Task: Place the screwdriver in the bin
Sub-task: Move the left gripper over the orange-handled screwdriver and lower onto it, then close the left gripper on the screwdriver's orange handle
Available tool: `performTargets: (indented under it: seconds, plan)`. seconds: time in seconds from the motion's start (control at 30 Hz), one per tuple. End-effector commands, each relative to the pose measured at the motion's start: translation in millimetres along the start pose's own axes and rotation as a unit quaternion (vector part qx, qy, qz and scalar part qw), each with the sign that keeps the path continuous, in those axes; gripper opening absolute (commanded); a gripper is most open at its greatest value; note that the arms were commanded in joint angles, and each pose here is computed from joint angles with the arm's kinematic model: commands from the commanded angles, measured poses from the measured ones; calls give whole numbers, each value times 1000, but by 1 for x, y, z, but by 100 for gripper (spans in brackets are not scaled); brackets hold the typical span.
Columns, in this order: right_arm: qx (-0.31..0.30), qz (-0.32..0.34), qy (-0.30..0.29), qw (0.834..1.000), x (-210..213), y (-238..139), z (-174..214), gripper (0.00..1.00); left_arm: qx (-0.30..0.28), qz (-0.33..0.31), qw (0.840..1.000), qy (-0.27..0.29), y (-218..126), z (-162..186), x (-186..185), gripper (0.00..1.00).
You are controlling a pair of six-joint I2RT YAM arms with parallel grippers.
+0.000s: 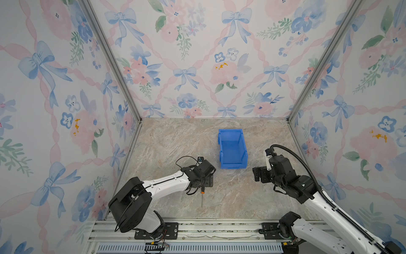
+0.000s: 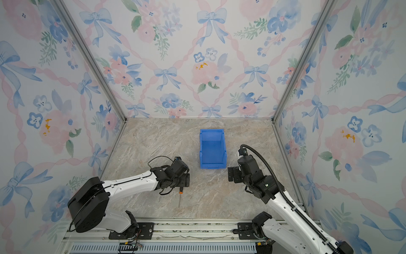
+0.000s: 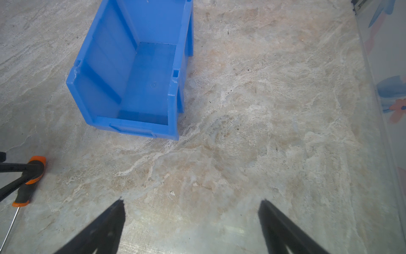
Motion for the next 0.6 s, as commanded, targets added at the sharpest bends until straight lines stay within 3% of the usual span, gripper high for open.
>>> performTargets:
  seconds: [0.0,0.5,0.57]
  plan:
    - [5,-4,-12,1000,2,2,3,97,11,-23,999,22,3,2,-3,83]
    - [-1,-11,-10,1000,2,7,1,97,52,-72,996,29,29,23,-6,61]
    - [-2,-11,-6,1000,0,7,2,97,55,-75,995,31,32,24,-7,55]
Point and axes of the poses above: each gripper's point midway between its finger pads, its own y axis out along the fingers, its own x axis along the line the jaws close on, z = x × y, the point moved 9 cm from there along -y, back along the fingers, and after that the axes turned 2 degrees about y, right-handed, at the moved point
